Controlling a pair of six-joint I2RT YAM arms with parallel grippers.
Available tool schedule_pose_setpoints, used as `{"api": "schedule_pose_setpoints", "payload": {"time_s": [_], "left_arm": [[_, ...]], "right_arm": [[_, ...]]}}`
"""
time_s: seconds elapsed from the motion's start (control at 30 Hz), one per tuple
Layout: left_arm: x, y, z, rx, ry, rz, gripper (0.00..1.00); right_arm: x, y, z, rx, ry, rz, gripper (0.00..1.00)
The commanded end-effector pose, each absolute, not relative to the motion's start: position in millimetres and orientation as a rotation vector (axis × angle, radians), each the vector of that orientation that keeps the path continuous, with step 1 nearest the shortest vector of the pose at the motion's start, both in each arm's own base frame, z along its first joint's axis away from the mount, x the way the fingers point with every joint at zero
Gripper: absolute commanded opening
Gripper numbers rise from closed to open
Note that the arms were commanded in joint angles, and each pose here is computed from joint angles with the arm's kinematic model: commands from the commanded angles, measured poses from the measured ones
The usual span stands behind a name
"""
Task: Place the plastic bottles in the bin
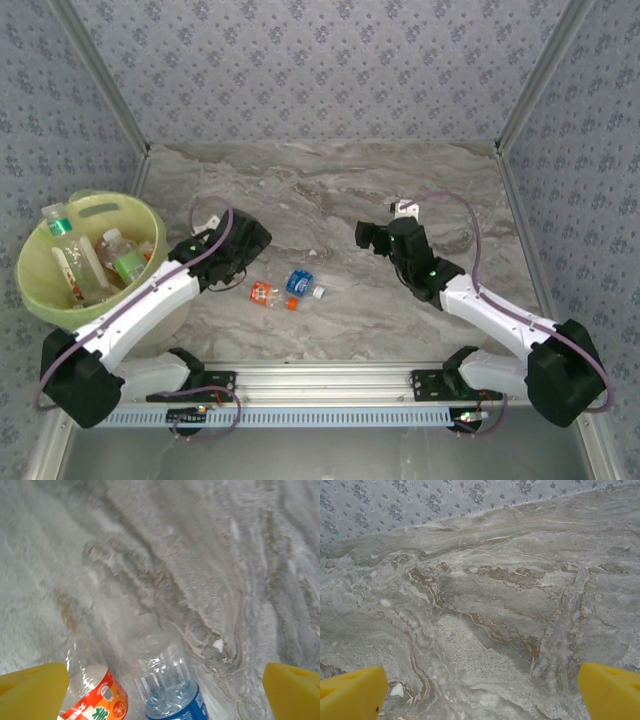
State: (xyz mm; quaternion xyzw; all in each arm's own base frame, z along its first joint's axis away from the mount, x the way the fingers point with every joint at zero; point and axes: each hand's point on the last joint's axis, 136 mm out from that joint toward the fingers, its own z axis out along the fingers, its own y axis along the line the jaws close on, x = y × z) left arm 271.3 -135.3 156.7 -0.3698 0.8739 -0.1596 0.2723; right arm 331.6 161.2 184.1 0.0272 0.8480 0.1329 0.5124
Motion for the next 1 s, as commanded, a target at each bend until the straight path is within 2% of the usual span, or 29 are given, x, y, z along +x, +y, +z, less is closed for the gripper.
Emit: {"api": "schedule_pose_setpoints", "payload": {"time_s": [0.0, 0.1, 0.27, 0.4, 0.63, 0.8, 0.97], "left_arm": [[253, -138, 131, -1.229, 2.393, -0.434, 0.99], [249, -143, 118, -1.262, 2.433, -0.435, 0.88], [231, -139, 97, -1.364, 2.486, -0.369, 0.86], [222, -144, 74, -1.446, 2.503, -0.404, 0.77], [222, -151, 50, -1.453, 2.538, -0.364, 0.72], [225, -154, 37, -1.478, 2.536, -0.355, 0.63], [226, -154, 28, -1.467, 2.543, -0.324, 0.62]], "right_arm": [[328, 149, 183, 0.115, 2.036, 0.297, 1.0], [326, 146, 182, 0.122, 2.038, 0.298, 1.0], [322, 143, 181, 0.127, 2.036, 0.3, 1.0], [320, 139, 179, 0.148, 2.034, 0.295, 1.0], [320, 141, 184, 0.136, 2.021, 0.315, 1.0], [318, 146, 188, 0.105, 2.015, 0.339, 1.0], [318, 147, 187, 0.097, 2.017, 0.341, 1.0]]}}
